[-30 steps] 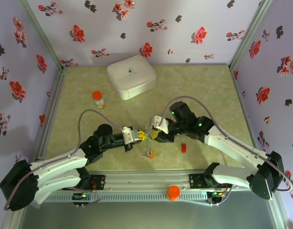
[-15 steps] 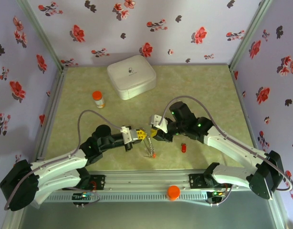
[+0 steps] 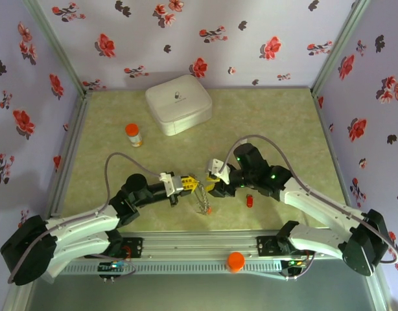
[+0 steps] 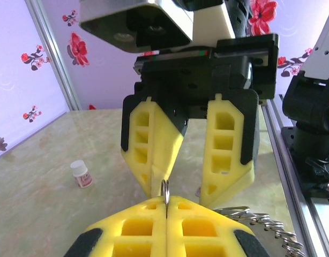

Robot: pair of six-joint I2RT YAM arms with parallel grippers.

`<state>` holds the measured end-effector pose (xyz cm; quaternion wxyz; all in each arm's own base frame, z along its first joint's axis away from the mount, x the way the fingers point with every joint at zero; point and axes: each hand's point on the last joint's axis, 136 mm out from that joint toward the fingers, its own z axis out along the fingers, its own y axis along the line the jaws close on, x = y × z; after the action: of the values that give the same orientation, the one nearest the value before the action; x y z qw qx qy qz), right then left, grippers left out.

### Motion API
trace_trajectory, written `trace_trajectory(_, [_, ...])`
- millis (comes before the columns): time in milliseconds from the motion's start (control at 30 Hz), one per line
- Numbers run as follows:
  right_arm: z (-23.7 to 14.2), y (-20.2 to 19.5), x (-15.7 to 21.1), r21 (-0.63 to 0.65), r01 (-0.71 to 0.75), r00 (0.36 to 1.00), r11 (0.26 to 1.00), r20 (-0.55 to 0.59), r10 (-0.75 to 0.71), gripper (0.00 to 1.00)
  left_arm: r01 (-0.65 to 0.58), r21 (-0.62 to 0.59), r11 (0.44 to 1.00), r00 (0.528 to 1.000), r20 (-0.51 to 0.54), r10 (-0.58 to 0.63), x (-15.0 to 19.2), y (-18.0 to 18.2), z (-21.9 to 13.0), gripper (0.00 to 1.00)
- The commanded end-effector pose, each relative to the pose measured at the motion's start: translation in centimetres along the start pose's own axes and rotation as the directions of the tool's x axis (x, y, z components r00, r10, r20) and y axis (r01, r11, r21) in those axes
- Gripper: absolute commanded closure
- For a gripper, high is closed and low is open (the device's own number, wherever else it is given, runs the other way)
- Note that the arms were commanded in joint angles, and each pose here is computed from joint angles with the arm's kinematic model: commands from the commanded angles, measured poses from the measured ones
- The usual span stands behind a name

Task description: Put the keys on the keyring

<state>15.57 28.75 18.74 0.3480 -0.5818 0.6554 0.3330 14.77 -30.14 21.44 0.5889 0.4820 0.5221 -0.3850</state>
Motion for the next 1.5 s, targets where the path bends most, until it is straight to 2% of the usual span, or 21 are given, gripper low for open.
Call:
trace_trajectory(0, [0.4,0.7,-1.7,-0.044,-0.027,0.995,0.999,0.096,0.031,0.59,-0.019,-0.011,1.000,0.989,0.146,0.020,-3.7,0.3,-0.3,1.00])
trace_trajectory(300, [2.1,0.2,-1.2,-0.002,-0.041,0.991,0.999,0.129,0.041,0.55,0.006,-0.019,1.000,0.977,0.213,-0.002,-5.1,0.6,-0.6,1.00])
trace_trajectory(433, [1.9,-0.6,-1.4,0.048,-0.029,0.990,0.998,0.142,0.022,0.61,0.010,-0.022,1.000,0.977,0.211,-0.005,-5.0,0.6,-0.6,1.00])
trace_trajectory(667, [0.9,-0.6,-1.6,0.085,0.002,0.990,0.996,0.140,-0.014,0.81,0.014,-0.034,0.999,0.980,0.201,-0.007,-4.7,0.8,-0.6,1.00])
trace_trajectory(867, [-0.3,-0.4,-2.3,0.099,0.025,0.991,0.995,0.125,-0.038,0.94,0.020,-0.030,0.999,0.987,0.163,-0.015,-4.1,0.8,-0.4,1.00])
trace_trajectory(1033, [-1.0,-0.3,-3.5,0.106,0.049,0.988,0.993,0.141,-0.064,0.96,0.013,-0.015,1.000,0.991,0.131,-0.011,-3.6,0.6,-0.2,1.00])
trace_trajectory(1233, [-1.1,-0.1,-3.4,0.091,0.066,0.992,0.994,0.101,-0.075,0.99,0.008,-0.015,1.000,0.993,0.117,-0.006,-3.4,0.5,-0.3,1.00])
trace_trajectory(1467, [-2.0,-0.1,-4.0,0.111,0.101,0.990,0.989,0.085,-0.110,1.00,-0.013,-0.060,0.998,0.999,0.038,0.015,-1.9,1.3,-0.2,1.00])
